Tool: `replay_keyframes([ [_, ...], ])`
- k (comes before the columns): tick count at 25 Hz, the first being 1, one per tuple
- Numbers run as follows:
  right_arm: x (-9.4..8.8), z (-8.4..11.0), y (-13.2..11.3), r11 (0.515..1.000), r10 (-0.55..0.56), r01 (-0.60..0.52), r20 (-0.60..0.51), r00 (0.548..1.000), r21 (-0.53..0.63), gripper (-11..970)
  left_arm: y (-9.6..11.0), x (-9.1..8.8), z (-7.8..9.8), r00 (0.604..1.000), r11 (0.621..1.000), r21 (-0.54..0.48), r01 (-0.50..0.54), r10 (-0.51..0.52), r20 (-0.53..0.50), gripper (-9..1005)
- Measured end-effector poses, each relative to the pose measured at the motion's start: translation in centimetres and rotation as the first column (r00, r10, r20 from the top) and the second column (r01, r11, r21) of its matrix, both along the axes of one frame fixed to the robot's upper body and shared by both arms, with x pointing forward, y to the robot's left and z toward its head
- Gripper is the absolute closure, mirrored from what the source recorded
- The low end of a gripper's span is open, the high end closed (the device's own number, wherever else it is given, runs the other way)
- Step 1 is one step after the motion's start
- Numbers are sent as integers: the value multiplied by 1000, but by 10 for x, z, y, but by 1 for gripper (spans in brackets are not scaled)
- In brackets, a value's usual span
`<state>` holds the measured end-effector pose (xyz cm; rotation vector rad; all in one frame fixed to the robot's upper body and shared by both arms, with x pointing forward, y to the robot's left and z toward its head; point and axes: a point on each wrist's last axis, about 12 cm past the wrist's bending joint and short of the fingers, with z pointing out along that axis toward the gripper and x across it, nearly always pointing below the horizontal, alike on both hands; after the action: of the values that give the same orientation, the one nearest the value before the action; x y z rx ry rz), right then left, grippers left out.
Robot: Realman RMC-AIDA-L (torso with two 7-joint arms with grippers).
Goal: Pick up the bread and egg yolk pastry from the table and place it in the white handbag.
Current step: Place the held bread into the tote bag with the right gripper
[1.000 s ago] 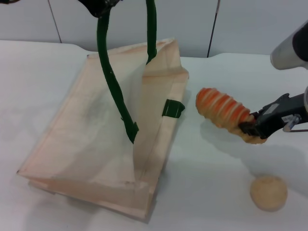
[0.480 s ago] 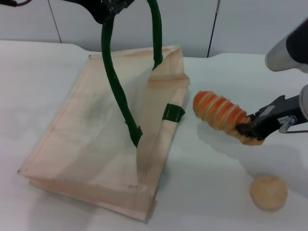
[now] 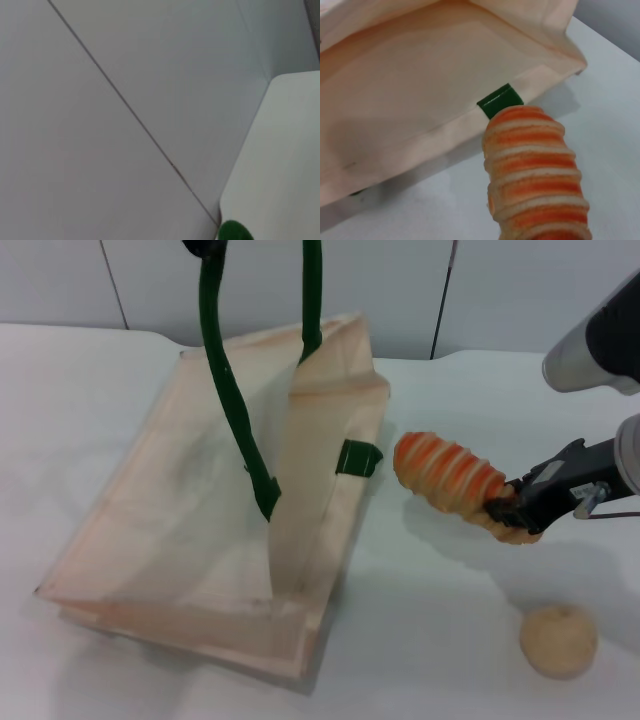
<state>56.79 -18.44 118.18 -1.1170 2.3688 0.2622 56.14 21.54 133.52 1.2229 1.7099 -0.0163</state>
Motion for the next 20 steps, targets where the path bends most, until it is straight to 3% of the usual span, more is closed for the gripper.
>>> replay_keyframes([
  [11,1,1,1,1000,5,-5,2,1000,-1,703,9,4,10,996,998,-26,-59,61,63,858],
  [20,0,2,3,1000,13,-13,1,1000,1,713,2,5,4,999,999,3,-36,36,41,858],
])
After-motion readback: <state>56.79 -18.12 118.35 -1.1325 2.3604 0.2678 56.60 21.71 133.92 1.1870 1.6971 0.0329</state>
